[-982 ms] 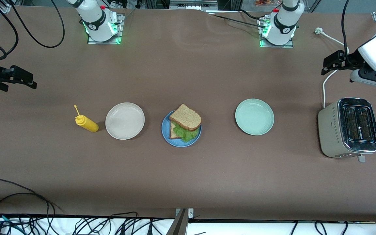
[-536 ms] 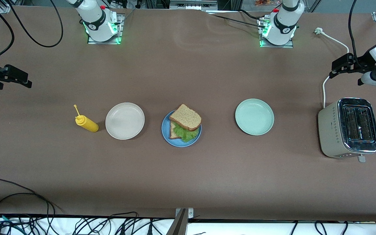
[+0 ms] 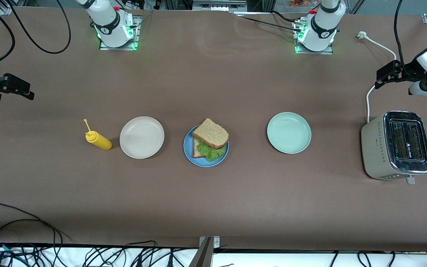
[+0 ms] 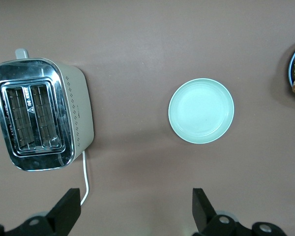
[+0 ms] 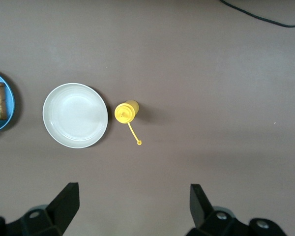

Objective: Make sandwich in blue plate with both arms

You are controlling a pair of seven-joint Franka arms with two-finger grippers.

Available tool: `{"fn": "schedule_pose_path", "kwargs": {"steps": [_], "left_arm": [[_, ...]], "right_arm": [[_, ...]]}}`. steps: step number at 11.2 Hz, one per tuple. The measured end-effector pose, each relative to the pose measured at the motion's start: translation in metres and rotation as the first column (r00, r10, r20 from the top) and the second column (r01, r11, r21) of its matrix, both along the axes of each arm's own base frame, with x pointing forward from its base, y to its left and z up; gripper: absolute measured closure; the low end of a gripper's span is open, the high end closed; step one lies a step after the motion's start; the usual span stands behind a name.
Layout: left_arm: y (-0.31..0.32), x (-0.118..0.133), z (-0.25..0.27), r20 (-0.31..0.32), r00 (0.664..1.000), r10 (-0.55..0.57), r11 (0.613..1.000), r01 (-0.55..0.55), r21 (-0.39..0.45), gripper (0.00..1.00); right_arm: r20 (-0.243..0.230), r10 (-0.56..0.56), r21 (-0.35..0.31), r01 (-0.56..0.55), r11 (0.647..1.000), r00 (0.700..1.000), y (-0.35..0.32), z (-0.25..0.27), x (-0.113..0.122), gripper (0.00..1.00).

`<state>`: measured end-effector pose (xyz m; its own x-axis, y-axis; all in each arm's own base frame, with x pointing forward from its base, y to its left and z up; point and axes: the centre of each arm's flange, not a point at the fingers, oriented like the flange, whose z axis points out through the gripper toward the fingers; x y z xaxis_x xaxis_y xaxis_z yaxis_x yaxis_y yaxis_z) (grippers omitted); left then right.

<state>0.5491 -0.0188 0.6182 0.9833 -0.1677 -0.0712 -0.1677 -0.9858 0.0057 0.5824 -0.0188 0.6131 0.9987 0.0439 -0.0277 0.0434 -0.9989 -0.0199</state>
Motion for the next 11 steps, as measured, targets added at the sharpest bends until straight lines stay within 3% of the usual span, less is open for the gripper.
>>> {"fn": "schedule_pose_path", "kwargs": {"steps": [11], "left_arm": [[-0.0139,-0.0069,0.006,0.016,1.0,0.011,1.0,-0.012,0.018,0.0]], "right_arm": [[0.004,-0.014,0.0,0.014,1.0,1.0,-0.0065,0.0088,-0.0064,0.0]]}}
